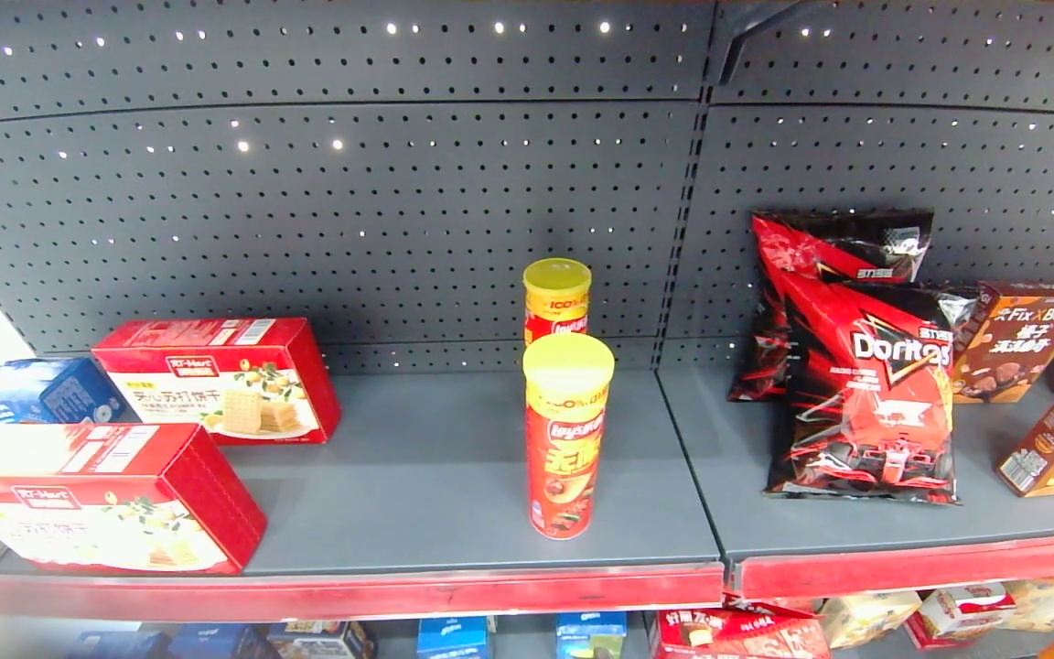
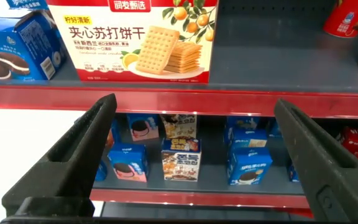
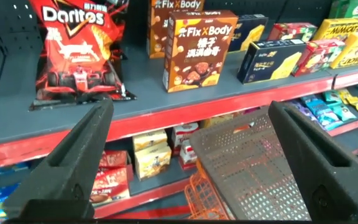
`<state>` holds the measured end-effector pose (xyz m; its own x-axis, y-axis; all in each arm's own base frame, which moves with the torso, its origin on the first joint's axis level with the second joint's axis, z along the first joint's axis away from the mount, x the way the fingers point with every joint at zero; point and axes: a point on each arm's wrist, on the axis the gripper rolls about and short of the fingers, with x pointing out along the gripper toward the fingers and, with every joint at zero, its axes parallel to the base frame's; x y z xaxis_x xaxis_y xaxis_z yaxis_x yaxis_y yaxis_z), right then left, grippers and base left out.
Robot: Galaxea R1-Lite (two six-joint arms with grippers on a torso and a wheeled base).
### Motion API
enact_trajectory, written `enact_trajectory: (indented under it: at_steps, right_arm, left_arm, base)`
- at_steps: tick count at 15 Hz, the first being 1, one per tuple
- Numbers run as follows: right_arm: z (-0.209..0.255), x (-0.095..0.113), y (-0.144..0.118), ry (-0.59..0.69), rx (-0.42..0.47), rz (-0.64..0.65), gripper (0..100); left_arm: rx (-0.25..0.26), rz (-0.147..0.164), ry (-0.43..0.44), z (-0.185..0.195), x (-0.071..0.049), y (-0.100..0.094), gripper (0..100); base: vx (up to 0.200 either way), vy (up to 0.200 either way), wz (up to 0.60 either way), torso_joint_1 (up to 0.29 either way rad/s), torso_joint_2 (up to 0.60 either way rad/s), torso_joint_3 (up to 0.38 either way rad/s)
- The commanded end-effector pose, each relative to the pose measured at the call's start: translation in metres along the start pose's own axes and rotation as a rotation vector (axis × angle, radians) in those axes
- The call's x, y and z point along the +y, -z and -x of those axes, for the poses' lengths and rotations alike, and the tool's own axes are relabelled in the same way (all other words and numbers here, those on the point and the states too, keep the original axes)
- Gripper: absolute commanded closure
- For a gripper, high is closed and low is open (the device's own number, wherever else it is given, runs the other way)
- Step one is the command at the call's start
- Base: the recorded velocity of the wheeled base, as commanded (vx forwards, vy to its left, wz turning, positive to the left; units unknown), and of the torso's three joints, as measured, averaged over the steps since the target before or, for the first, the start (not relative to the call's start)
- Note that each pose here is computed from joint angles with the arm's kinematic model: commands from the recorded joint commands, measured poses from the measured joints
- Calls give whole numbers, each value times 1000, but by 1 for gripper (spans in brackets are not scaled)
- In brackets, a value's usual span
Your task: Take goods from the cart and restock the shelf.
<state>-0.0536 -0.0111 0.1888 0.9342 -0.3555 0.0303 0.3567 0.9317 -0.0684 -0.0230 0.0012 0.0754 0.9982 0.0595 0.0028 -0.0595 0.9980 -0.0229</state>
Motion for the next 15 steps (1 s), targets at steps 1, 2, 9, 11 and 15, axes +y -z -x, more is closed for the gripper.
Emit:
enact_trajectory:
  at_steps: [1,2,9,11,15]
  right_arm:
    - [7,-3,1,2,-36,-16,0]
    - [7,-3,1,0,-37,-18,0]
    - [16,-3,21,14,-72,-110,0]
    - [19,-3,25,10,-88,-120,0]
    - [17,0,36,-17,-72,-111,0]
  left_arm:
    - [3,2,0,0,0,0,0]
    - [3,2,-2,0,0,0,0]
    - [3,6,-2,0,0,0,0]
    - [3,6,-2,0,0,0,0]
    - [3,6,-2,0,0,0,0]
  base:
    - [0,0,0,0,0,0]
    - [0,0,0,0,0,0]
    - [0,0,0,0,0,0]
    - [0,0,0,0,0,0]
    - [0,0,0,0,0,0]
